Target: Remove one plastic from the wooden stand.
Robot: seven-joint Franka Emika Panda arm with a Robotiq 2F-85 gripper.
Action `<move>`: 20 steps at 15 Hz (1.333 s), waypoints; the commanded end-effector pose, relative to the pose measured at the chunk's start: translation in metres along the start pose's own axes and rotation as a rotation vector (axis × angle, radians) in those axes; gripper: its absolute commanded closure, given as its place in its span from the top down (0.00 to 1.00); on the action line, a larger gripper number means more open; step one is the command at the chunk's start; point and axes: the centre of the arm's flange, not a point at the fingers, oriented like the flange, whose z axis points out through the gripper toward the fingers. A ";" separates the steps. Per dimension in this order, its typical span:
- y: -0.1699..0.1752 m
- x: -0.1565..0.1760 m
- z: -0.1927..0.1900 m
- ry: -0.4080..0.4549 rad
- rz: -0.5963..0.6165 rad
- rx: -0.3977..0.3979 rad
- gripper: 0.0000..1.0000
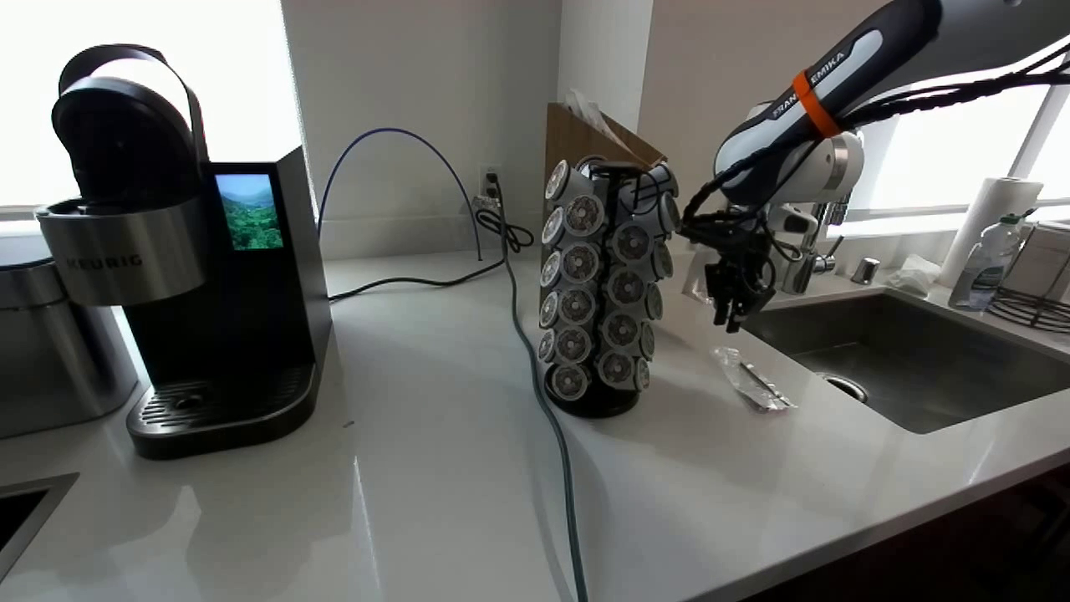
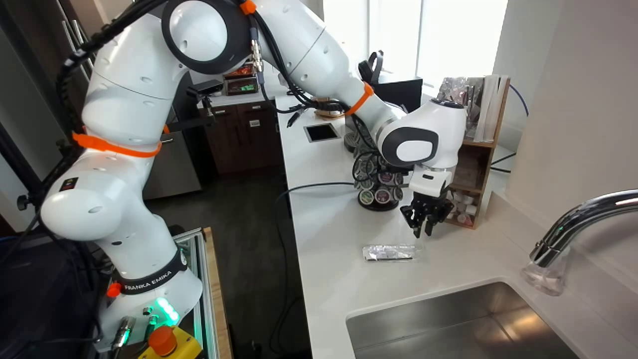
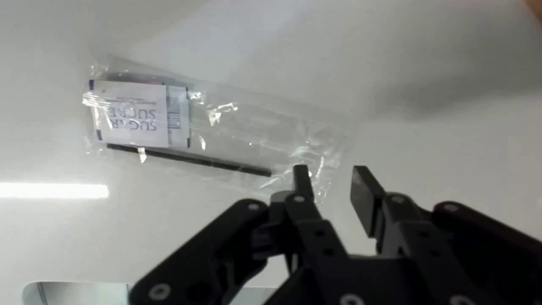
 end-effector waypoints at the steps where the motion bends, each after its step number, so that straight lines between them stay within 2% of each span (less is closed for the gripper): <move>1: 0.007 -0.009 -0.027 0.012 -0.033 0.087 0.63; 2: 0.009 -0.009 -0.037 0.013 -0.035 0.092 0.71; 4: 0.023 -0.011 -0.057 -0.026 -0.071 0.048 0.85; 6: 0.049 -0.009 -0.077 -0.024 -0.175 -0.025 0.99; 9: 0.096 -0.002 -0.120 -0.006 -0.327 -0.125 1.00; 12: 0.135 0.005 -0.172 0.113 -0.399 -0.271 1.00; 15: 0.168 -0.008 -0.237 0.158 -0.529 -0.385 1.00; 19: 0.202 -0.054 -0.335 0.168 -0.721 -0.480 1.00; 20: 0.194 -0.036 -0.295 0.143 -0.631 -0.452 1.00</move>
